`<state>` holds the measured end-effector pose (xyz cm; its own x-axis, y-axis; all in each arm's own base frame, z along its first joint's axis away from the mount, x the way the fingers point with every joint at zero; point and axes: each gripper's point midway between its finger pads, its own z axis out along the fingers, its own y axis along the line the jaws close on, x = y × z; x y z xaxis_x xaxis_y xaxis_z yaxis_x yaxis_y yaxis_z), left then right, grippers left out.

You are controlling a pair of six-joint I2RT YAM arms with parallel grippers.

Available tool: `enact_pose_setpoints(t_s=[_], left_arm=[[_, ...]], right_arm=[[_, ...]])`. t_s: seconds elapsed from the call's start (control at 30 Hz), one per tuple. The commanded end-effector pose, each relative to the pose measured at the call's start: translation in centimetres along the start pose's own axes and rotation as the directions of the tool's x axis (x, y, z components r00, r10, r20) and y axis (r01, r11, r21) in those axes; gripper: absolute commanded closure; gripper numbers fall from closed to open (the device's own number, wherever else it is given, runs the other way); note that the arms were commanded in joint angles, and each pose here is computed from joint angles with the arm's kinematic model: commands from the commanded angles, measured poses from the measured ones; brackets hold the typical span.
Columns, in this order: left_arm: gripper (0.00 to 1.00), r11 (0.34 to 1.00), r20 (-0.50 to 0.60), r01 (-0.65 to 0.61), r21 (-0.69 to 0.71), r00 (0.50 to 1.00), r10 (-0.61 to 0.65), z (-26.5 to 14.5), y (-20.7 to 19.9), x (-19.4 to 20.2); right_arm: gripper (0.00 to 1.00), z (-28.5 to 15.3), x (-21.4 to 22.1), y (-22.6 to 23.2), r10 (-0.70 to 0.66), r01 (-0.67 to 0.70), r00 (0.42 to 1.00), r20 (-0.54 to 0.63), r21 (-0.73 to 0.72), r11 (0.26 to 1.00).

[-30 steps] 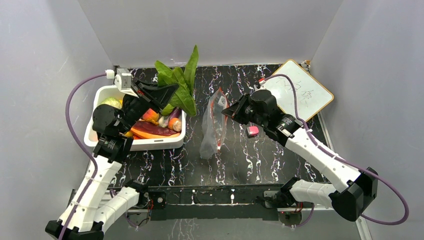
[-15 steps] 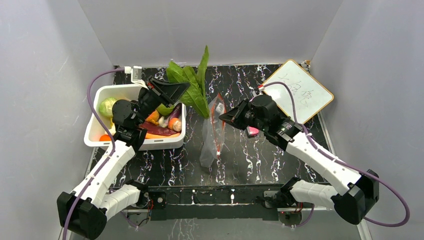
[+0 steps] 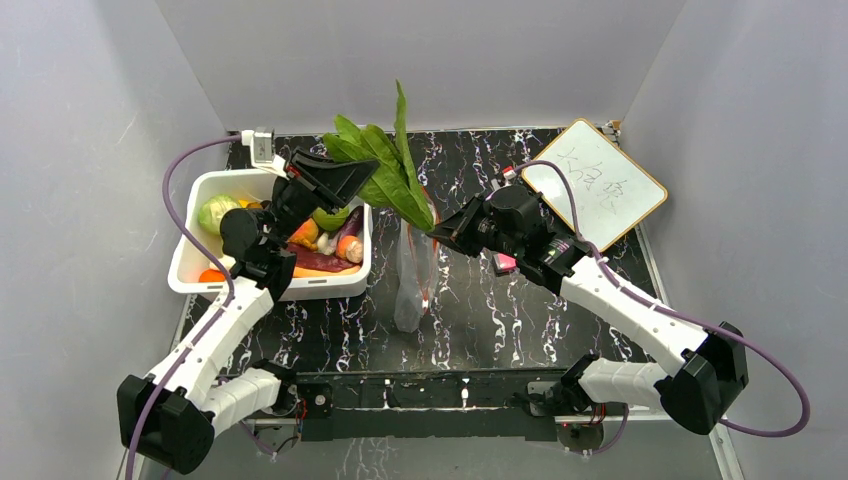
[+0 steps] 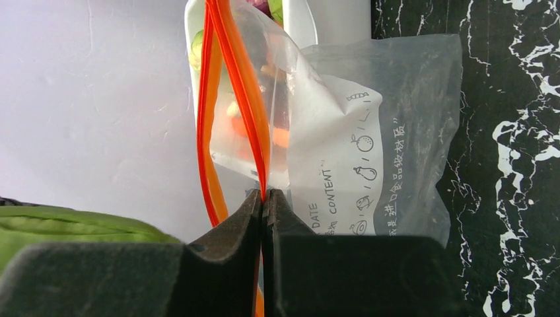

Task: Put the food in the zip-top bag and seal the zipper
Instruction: Place the fake vegetable in the zipper food storage bag.

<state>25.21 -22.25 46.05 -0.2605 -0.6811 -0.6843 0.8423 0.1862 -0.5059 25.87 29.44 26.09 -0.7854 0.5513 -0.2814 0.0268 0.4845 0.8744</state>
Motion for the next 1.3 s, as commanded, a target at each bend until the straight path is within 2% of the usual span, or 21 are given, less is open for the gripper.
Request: enact_pose_setpoints(t_s=[0.0, 0.37, 0.57, 0.8, 1.27], left_arm=[[0.94, 0.995, 0.028, -0.096, 0.03, 0.995, 0.095, -0.4, -0.5, -0.2], [0.96, 0.978, -0.079, -0.207, -0.036, 0.976, 0.204, -1.2, 3.0, 2.6], [0.96, 0.988, -0.093, -0.153, -0.009, 0.984, 0.151, -1.1, 2.6, 3.1], [0.97, 0.979, -0.145, -0.187, -0.08, 0.974, 0.174, -2.2, 4.1, 4.2], [0.97, 0.987, -0.147, -0.151, -0.058, 0.979, 0.141, -1.5, 3.2, 3.7]], right_arm=[[1.0, -1.0, -1.6, 4.8, -0.008, 0.016, 0.998, 0.058, -0.14, 0.99], [1.0, -1.8, -2.0, 6.0, -0.029, 0.042, 0.996, 0.082, -0.166, 0.985], [1.0, -1.5, -2.3, 6.0, -0.063, 0.079, 0.993, 0.101, -0.155, 0.985], [1.0, -1.8, -2.8, 5.8, -0.078, 0.098, 0.988, 0.135, -0.146, 0.984], [1.0, -1.1, -3.4, 4.8, -0.147, 0.162, 0.976, 0.164, -0.082, 0.983]])
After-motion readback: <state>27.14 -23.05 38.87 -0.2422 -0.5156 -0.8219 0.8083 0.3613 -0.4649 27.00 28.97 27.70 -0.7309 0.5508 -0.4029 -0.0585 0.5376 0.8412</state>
